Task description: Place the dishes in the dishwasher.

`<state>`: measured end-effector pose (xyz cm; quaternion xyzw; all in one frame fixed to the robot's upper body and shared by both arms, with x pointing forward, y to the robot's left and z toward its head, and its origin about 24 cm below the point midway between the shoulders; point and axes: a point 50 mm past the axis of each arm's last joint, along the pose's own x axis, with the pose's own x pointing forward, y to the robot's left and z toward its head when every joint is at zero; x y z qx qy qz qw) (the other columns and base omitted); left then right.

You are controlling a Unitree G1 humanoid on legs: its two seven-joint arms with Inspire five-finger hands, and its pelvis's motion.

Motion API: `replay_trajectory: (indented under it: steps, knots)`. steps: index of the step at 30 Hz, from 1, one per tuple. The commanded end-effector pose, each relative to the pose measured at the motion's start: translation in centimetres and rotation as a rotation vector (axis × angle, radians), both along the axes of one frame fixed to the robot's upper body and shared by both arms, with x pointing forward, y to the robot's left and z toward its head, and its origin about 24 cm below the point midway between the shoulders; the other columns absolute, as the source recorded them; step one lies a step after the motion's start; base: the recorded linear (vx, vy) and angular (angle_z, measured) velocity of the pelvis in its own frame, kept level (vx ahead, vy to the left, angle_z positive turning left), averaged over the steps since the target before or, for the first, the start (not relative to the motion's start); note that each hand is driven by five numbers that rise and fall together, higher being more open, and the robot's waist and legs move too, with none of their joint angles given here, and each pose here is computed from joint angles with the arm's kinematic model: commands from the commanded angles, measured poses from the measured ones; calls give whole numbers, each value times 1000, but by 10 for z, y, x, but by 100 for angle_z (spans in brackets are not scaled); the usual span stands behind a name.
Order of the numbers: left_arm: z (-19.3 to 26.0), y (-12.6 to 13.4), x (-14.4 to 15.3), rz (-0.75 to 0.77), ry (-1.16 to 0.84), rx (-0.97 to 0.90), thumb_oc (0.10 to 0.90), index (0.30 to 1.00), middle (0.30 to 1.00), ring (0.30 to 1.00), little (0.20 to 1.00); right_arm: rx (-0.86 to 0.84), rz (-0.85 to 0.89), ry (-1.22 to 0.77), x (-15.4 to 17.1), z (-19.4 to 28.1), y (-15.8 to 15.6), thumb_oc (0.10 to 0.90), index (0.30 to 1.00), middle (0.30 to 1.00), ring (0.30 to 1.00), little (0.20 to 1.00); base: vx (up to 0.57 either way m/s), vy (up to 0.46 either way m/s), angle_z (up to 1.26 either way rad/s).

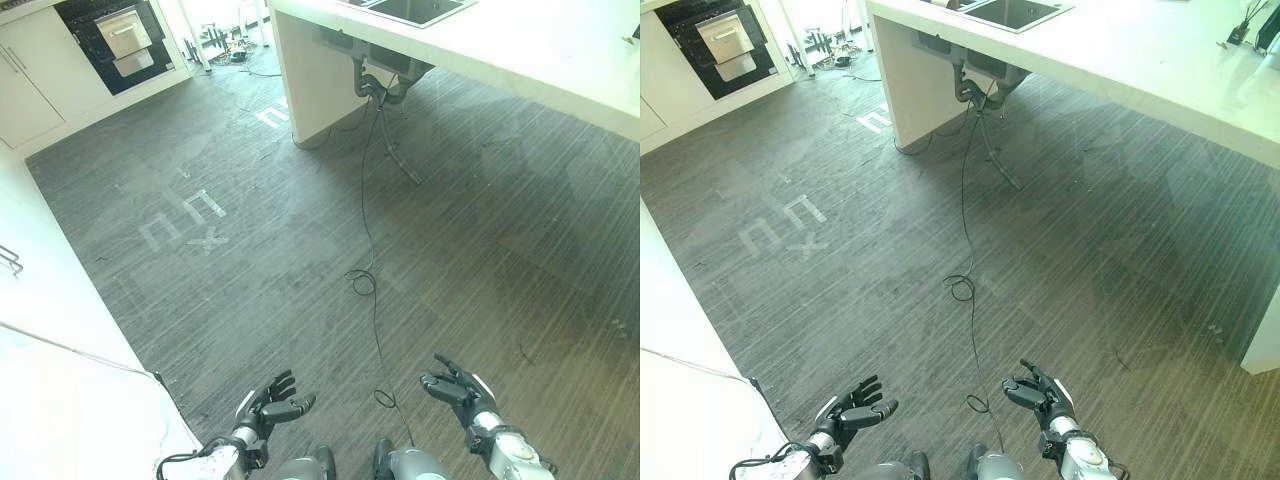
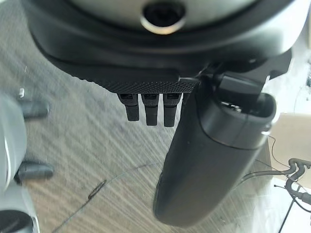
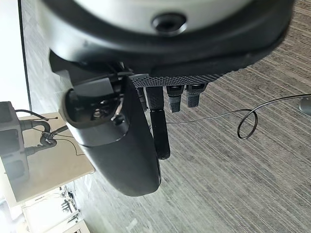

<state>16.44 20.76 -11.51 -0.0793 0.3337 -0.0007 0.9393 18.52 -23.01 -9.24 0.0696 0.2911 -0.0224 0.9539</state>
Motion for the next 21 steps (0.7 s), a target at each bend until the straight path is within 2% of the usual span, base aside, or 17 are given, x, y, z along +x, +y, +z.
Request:
replay_trajectory:
  steps: [1,6,10,16,21]
  knots:
    - [32,10,36,-8,-244,50,800,900,900,900,900,-78,22,-189,25,31,-20,800,900,900,900,900,283,55,21]
    - [32,9,31,-25,-247,87,800,900,900,900,900,-93,1,-188,24,32,-22,800,900,900,900,900,361,202,-7]
    - [31,10,27,-13,-248,92,800,900,900,900,900,-99,-14,-195,25,32,-21,800,900,900,900,900,463,352,-6]
    - [32,19,31,-74,-206,167,800,900,900,900,900,-91,-87,-192,19,27,-18,800,900,900,900,900,404,334,8]
    - [30,19,33,-66,-197,158,800,900,900,900,900,-130,-94,-173,17,24,-22,800,900,900,900,900,271,24,21]
